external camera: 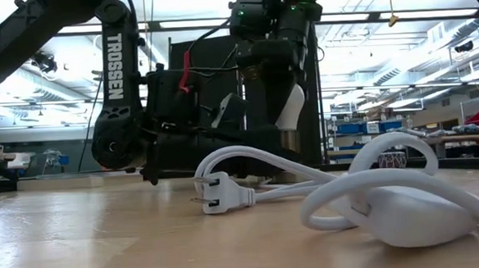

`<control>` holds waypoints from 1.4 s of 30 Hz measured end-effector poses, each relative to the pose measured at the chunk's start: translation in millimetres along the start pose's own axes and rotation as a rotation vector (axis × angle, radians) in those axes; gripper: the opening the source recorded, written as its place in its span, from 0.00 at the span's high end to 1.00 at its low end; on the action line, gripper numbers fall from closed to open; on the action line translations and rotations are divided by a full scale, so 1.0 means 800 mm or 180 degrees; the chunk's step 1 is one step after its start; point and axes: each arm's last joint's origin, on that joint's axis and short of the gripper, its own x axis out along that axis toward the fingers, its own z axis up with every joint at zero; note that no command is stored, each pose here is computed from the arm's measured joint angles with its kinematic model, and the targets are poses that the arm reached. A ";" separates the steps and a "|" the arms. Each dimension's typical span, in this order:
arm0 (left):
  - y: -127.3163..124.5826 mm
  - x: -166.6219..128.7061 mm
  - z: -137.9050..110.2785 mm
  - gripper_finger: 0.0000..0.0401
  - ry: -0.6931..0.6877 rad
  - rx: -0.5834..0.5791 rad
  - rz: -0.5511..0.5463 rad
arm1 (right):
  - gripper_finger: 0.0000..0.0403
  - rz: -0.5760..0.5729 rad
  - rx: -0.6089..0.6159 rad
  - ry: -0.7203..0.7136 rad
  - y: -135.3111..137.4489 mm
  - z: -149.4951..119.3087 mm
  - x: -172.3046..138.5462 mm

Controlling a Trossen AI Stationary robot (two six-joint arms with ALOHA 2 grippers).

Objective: Screw lightbulb
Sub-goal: Insert the lightbulb into the desk lamp

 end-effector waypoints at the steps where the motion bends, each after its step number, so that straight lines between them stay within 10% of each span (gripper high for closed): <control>1: -0.002 0.000 0.000 0.51 -0.0005 -0.0001 0.0041 | 0.33 -0.0053 0.0070 -0.0016 -0.001 0.000 0.000; 42: -0.018 0.006 0.004 0.51 0.0011 0.0178 0.0647 | 0.34 -0.0502 0.2311 -0.0395 -0.010 0.005 -0.001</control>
